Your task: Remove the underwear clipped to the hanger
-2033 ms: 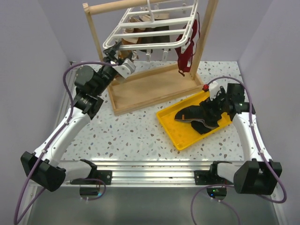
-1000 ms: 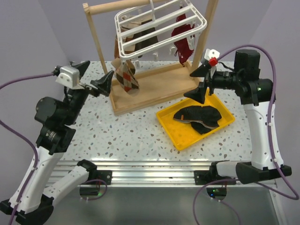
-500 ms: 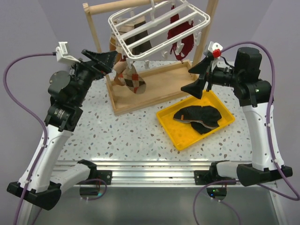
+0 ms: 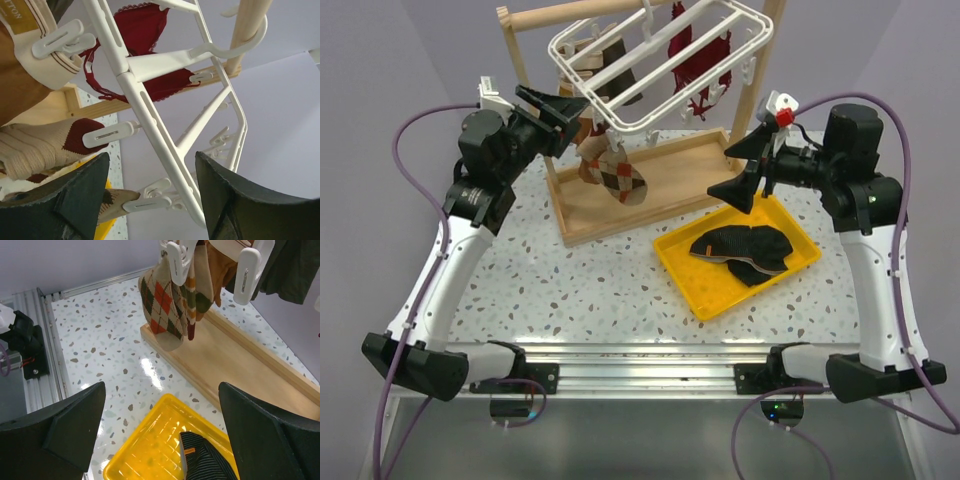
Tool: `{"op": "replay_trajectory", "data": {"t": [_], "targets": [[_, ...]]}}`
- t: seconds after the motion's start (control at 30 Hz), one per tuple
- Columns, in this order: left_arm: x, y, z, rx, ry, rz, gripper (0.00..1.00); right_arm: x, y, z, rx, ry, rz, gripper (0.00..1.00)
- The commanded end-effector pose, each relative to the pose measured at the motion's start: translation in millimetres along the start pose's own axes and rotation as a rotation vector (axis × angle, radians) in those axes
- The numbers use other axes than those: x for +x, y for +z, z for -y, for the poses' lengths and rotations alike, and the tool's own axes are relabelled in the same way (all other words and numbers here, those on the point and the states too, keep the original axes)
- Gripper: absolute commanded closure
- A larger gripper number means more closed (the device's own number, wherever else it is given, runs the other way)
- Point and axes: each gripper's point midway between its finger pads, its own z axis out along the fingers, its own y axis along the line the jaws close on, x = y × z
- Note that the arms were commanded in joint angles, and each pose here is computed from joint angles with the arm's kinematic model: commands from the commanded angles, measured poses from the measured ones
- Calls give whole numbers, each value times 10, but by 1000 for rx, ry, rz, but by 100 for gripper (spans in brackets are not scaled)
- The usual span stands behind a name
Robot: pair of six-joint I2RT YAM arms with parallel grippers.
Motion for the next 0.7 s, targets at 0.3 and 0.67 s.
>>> {"op": "replay_trajectory", "data": {"t": [0.3,0.67], "targets": [[-227,215,244,41,-35,60,35,-111,-96,-127,9,-12,46,1],[-296,437,188,39,-24,88,58,-392,-190,-225,-4,-60,90,1]]}}
